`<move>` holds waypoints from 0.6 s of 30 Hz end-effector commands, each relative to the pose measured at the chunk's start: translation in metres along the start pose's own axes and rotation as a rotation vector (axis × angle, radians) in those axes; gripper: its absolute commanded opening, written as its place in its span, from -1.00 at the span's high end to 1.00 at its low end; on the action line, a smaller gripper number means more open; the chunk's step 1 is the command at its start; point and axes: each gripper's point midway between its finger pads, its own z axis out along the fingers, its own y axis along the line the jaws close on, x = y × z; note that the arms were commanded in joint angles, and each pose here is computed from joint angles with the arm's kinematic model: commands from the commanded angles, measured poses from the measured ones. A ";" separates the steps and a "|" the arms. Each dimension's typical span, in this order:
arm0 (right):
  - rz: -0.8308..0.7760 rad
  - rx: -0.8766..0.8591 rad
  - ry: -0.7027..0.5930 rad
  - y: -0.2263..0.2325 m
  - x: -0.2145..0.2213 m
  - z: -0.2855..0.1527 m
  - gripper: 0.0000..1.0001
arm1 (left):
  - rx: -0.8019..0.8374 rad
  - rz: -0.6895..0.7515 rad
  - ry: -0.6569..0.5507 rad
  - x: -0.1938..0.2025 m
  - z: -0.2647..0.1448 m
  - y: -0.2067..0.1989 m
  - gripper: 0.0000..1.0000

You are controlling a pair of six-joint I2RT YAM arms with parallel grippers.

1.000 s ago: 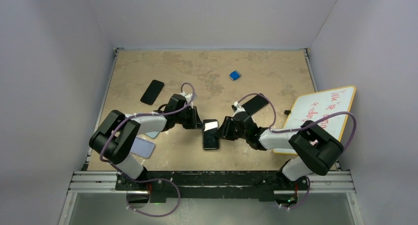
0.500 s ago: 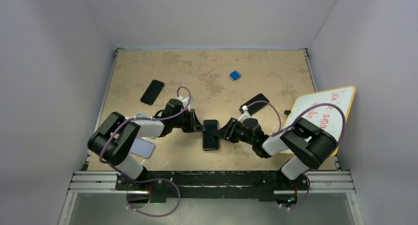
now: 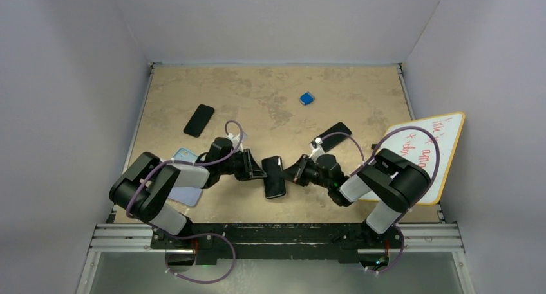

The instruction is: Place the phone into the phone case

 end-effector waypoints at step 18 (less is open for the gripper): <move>-0.307 -0.585 -0.087 0.192 -0.043 -0.081 1.00 | 0.442 0.363 -0.200 -0.069 -0.137 -0.161 -0.59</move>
